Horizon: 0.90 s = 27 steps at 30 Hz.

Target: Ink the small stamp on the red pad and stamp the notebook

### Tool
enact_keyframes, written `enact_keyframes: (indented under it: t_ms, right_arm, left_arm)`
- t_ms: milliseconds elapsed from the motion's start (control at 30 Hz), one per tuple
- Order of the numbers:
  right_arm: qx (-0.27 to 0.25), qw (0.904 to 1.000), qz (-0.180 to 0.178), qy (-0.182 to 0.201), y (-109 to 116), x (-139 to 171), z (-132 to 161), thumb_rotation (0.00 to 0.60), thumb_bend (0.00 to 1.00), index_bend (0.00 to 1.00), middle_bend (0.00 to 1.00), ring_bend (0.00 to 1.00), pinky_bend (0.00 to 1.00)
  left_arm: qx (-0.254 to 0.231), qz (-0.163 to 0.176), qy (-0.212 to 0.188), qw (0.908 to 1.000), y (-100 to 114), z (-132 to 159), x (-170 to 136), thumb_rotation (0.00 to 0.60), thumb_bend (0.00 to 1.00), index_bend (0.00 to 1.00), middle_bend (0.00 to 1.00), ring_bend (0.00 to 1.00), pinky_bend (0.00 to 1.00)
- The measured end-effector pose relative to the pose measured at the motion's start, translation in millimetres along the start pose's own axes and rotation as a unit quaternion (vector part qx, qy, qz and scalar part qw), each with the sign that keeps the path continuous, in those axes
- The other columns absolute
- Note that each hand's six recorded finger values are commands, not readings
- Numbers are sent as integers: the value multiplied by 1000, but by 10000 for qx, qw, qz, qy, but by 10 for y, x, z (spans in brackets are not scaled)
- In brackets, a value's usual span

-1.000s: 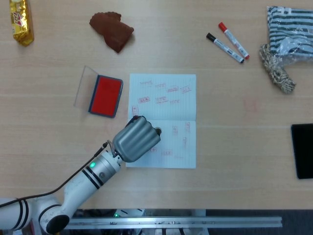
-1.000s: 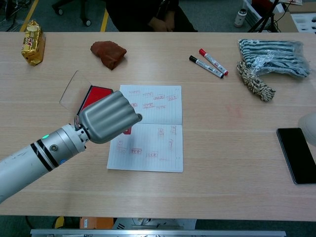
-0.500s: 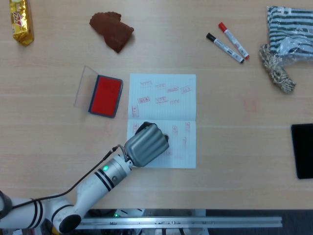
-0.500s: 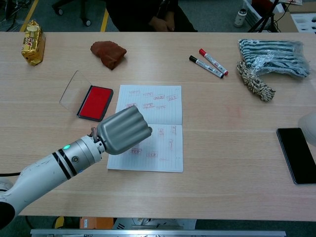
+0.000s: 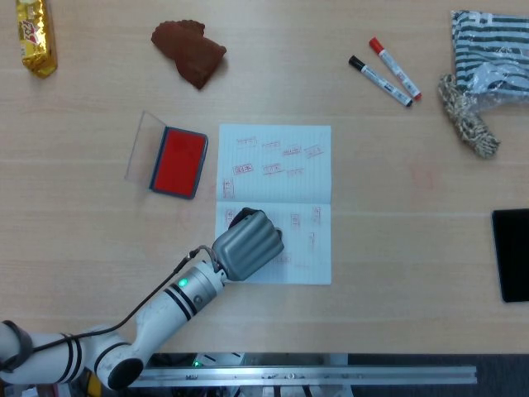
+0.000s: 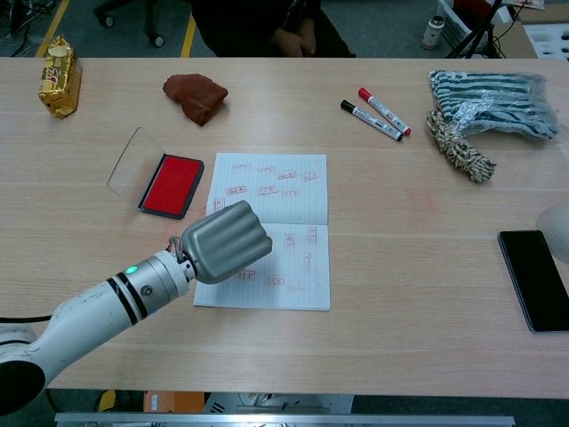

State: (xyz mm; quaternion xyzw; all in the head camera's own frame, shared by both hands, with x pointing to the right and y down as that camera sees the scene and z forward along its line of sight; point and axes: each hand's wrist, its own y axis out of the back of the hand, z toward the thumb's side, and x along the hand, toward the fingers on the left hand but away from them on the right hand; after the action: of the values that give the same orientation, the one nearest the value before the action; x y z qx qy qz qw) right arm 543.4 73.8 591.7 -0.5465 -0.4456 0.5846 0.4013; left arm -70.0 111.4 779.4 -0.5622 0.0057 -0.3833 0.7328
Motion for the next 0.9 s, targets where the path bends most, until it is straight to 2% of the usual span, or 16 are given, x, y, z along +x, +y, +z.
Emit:
enact_keyframes:
  t_ms: [667, 900]
  right_arm:
    - [-18, 10000, 20, -77, -20, 15, -60, 600, 292, 408, 412, 342, 434]
    - [-45, 9999, -24, -91, 2, 21, -72, 600, 292, 408, 412, 342, 433]
  left_arm:
    - [-175, -258, -148, 9994, -100, 47, 18, 600, 279, 568, 1000, 1000, 1000]
    - [-308, -144, 19, 9994, 9, -91, 3, 600, 279, 568, 1000, 1000, 1000]
